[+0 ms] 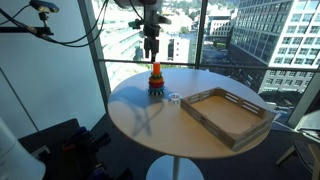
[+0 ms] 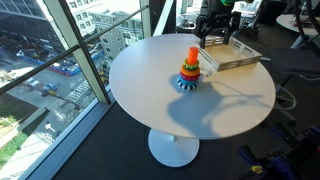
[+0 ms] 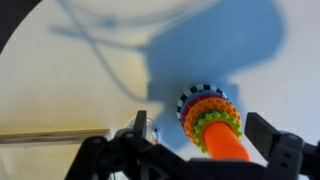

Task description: Pick up the green ring and put it on the stack of rings

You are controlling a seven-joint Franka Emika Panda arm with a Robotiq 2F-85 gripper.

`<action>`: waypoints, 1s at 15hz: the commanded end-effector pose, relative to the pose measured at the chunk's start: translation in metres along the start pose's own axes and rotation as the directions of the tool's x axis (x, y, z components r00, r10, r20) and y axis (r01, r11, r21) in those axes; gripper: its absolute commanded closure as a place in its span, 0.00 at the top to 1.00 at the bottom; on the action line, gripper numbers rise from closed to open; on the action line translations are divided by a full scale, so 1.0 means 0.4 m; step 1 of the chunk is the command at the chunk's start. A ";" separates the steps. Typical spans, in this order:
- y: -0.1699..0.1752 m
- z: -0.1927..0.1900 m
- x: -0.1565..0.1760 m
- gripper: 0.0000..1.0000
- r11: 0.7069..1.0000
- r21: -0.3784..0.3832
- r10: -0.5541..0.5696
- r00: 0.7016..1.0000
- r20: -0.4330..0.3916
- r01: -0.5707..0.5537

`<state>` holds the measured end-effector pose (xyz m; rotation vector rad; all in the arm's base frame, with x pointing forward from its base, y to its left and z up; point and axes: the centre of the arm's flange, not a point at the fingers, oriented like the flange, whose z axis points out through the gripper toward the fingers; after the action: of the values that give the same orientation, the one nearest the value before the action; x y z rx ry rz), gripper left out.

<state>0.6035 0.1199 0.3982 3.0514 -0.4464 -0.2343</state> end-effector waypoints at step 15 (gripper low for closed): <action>0.264 -0.128 -0.232 1.00 0.999 -0.028 -0.033 0.999 -0.015 0.032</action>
<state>0.5199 0.0563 0.4603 3.0397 -0.3848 -0.2308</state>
